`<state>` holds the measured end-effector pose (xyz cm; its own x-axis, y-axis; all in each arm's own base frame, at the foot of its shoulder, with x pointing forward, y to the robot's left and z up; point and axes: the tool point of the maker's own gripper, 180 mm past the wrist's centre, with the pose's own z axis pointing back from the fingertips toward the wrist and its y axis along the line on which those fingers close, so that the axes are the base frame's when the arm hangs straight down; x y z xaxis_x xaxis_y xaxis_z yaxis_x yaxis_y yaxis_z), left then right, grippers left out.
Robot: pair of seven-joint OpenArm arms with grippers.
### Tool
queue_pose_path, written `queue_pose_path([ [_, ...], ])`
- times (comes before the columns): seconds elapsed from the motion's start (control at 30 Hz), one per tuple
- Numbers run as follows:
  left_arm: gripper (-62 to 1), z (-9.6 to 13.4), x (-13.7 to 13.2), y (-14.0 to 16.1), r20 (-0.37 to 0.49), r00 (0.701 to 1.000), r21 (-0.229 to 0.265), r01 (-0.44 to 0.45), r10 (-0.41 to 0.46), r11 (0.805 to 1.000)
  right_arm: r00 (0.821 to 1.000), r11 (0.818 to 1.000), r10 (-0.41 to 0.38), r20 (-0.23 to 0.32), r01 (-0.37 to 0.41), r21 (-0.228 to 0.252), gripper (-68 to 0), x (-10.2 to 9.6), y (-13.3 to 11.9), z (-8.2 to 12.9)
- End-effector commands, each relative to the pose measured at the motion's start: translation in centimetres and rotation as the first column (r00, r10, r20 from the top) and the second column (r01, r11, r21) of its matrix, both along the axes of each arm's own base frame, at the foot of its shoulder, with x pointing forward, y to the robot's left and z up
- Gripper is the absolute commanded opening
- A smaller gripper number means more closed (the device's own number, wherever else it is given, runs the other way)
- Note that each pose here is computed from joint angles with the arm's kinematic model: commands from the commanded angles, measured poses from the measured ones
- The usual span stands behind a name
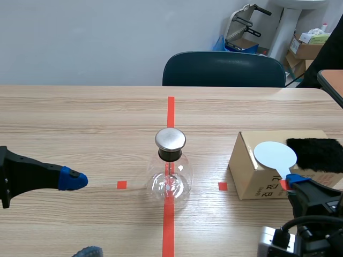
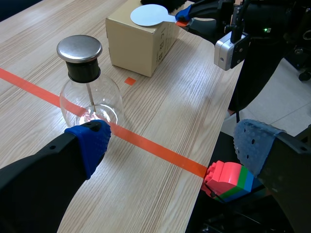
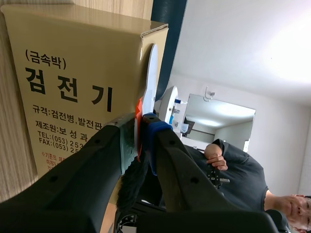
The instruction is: Do the electroscope experiment
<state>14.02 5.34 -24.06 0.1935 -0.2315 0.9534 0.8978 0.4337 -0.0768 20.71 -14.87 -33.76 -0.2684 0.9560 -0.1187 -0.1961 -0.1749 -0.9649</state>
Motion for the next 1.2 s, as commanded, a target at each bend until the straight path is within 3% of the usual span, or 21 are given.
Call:
queue_pose_path([
  [0.0,-6.5,0.59,0.28,-0.10,0.011,1.000,-0.025,-0.013,0.013,1.000,1.000,1.000,-0.001,0.029,0.002,-0.007,-66.4,0.37,-0.37,0.87],
  [0.57,-6.5,0.53,0.33,-0.06,0.011,1.000,-0.020,-0.016,0.016,1.000,1.000,1.000,-0.002,0.028,0.002,-0.007,-66.4,0.37,-0.37,0.85],
  [0.8,-6.5,0.52,0.37,-0.04,0.013,1.000,-0.020,-0.018,0.019,1.000,1.000,1.000,-0.011,-0.023,0.011,-0.010,-66.4,0.19,-0.54,-0.03],
  [1.17,-6.5,0.53,0.37,-0.04,0.013,1.000,-0.020,-0.018,0.019,1.000,1.000,1.000,-0.011,-0.023,0.011,-0.010,-66.4,0.19,-0.54,-0.03],
])
